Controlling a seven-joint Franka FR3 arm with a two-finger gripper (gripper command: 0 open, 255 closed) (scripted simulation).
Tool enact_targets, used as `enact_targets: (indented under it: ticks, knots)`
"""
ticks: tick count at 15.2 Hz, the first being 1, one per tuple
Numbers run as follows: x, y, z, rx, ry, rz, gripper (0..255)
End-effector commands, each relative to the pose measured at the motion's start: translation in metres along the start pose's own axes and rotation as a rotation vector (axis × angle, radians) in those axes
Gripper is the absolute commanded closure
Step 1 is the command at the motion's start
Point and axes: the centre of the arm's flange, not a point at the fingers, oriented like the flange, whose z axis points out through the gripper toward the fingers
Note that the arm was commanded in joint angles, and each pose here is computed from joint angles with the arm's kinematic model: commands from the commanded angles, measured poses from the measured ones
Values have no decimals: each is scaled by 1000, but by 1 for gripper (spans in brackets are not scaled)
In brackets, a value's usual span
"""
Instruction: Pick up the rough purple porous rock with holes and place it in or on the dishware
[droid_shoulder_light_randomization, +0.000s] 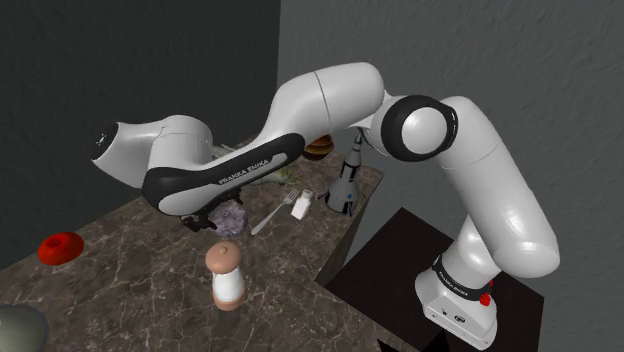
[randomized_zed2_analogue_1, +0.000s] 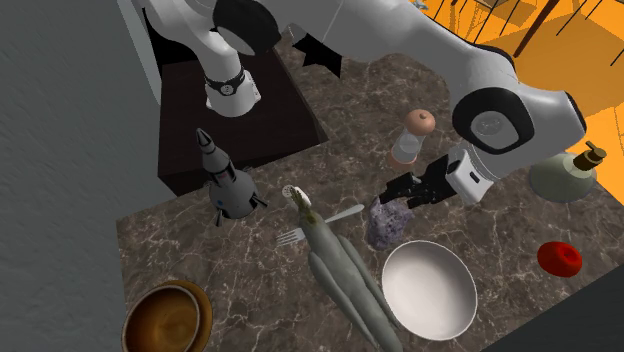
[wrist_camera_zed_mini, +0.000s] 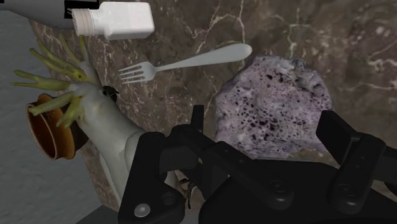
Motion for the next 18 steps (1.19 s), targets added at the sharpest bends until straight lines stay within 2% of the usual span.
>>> enact_targets:
  ticks: [1, 6, 7, 15, 16, 17, 18]
  knots:
    - [0, 0, 2, -1, -1, 0, 0]
    - [0, 0, 2, -1, -1, 0, 0]
    - [0, 0, 2, -1, -1, 0, 255]
    - [0, 1, 2, -2, -1, 0, 255]
    - [-3, 0, -3, 6, 4, -3, 255]
    - [-3, 0, -3, 6, 4, -3, 0]
    - [6, 30, 1, 139, -4, 115, 0]
